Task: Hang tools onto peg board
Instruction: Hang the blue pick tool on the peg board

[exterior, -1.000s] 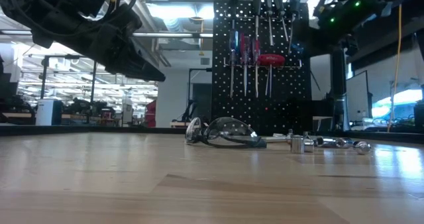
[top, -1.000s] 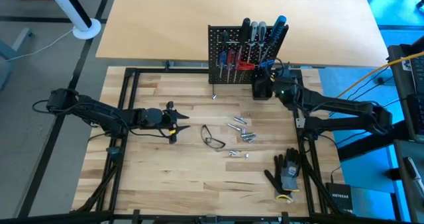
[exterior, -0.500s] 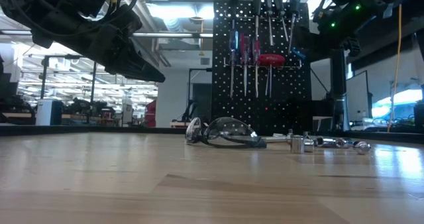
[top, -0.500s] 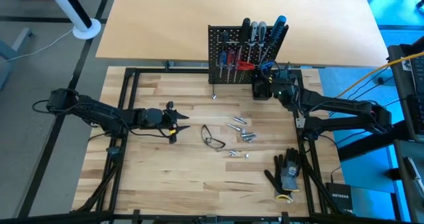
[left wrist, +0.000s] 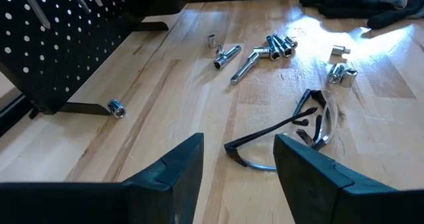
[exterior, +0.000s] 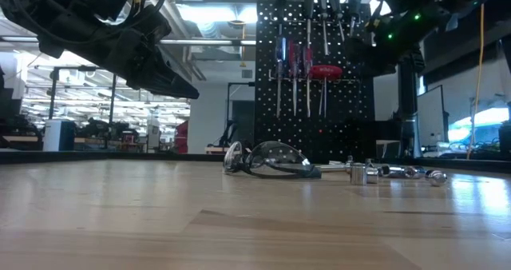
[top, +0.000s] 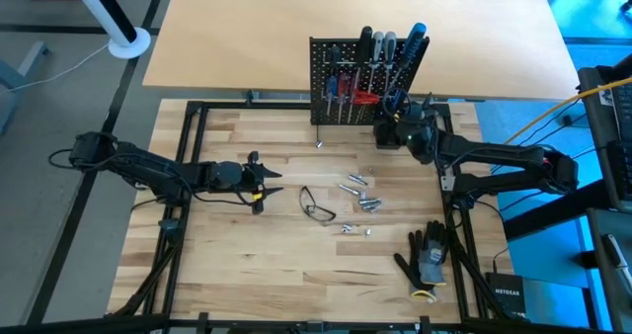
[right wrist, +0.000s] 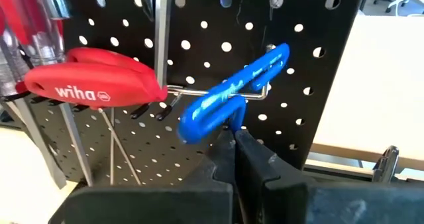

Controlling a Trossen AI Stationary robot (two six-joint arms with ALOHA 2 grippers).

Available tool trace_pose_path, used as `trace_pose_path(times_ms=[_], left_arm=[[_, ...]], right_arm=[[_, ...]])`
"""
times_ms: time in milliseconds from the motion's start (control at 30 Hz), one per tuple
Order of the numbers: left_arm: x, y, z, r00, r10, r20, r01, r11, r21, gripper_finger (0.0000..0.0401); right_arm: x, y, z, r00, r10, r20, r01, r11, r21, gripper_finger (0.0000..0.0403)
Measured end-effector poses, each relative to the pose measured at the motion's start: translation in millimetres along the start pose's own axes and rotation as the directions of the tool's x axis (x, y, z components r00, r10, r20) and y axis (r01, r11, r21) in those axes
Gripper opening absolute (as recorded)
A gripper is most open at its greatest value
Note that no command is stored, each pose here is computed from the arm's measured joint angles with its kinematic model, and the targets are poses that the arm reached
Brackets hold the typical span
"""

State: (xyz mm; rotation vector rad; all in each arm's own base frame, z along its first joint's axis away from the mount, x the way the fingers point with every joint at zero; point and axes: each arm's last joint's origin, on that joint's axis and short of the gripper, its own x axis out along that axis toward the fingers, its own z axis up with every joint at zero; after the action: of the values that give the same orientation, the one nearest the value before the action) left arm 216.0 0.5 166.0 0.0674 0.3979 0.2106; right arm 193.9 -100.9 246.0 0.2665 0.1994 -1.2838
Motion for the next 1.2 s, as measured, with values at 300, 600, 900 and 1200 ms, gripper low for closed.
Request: trace_pose_path(times_ms=[300, 600, 900, 1200], left_arm=[[0, 0, 0, 1.000, 0.000, 0.000, 0.000, 1.000, 0.003, 0.0172], [0, 0, 0, 1.000, 0.000, -0.002, 0.000, 1.000, -0.001, 0.0172], [0, 0, 0, 1.000, 0.000, -0.003, 0.000, 1.000, -0.003, 0.0172], [0, 0, 0, 1.000, 0.000, -0.002, 0.000, 1.000, 0.000, 0.0172]], right_arm=[[1, -1, 1, 1.000, -0.001, 0.003, 0.001, 0.999, -0.042, 0.0001], [-2, 0, -4, 0.999, 0.008, -0.031, -0.011, 0.994, -0.113, 0.0001], [-16, 9, -13, 0.997, 0.048, -0.059, -0.058, 0.980, -0.192, 0.0001], [-16, 7, -12, 1.000, -0.005, -0.028, 0.000, 0.980, -0.198, 0.0001]])
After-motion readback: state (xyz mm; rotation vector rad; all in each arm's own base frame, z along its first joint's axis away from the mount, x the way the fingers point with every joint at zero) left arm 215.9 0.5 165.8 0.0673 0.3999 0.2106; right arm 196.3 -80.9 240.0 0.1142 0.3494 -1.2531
